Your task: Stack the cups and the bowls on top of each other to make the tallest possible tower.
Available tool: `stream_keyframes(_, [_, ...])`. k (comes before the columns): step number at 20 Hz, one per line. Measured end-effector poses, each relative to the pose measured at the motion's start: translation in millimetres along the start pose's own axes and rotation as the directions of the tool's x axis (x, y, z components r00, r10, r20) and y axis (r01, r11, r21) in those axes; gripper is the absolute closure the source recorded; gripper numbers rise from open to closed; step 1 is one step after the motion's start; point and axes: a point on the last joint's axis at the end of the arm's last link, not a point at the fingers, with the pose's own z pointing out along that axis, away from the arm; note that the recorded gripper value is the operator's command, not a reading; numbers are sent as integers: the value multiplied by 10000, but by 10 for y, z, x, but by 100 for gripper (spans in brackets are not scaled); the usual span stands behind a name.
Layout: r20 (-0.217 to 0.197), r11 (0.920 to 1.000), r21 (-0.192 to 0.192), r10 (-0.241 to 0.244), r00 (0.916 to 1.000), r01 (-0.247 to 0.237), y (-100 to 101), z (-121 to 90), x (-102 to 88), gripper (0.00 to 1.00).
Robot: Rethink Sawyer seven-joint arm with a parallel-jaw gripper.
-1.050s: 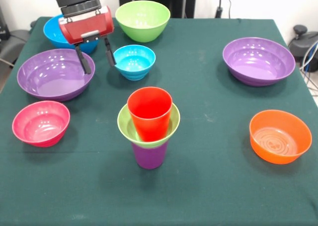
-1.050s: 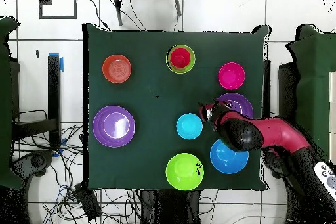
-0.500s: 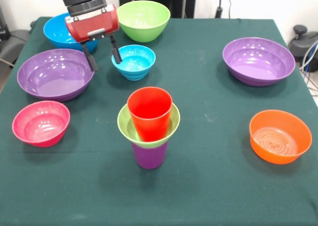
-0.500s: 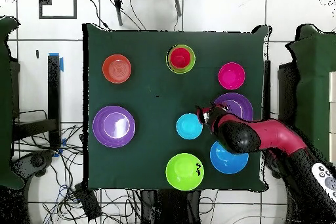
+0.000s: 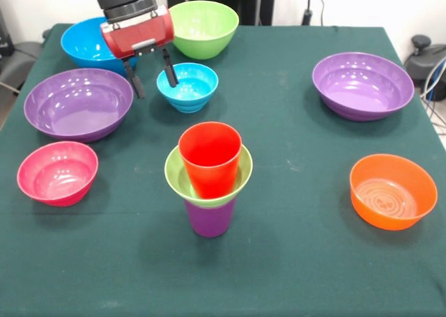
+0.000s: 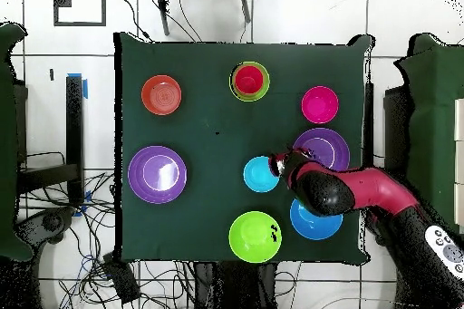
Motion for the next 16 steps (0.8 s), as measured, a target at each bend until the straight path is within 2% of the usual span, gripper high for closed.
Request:
stream_keyframes(7, [-152, 9999, -108, -29, 9999, 27, 29, 96, 138, 0])
stream_keyframes(11, [-354, 9999, -123, -71, 9993, 67, 31, 169, 293, 0])
stream_keyframes(16, [-653, 9998, 64, -193, 9977, 198, -29, 197, 486, 0])
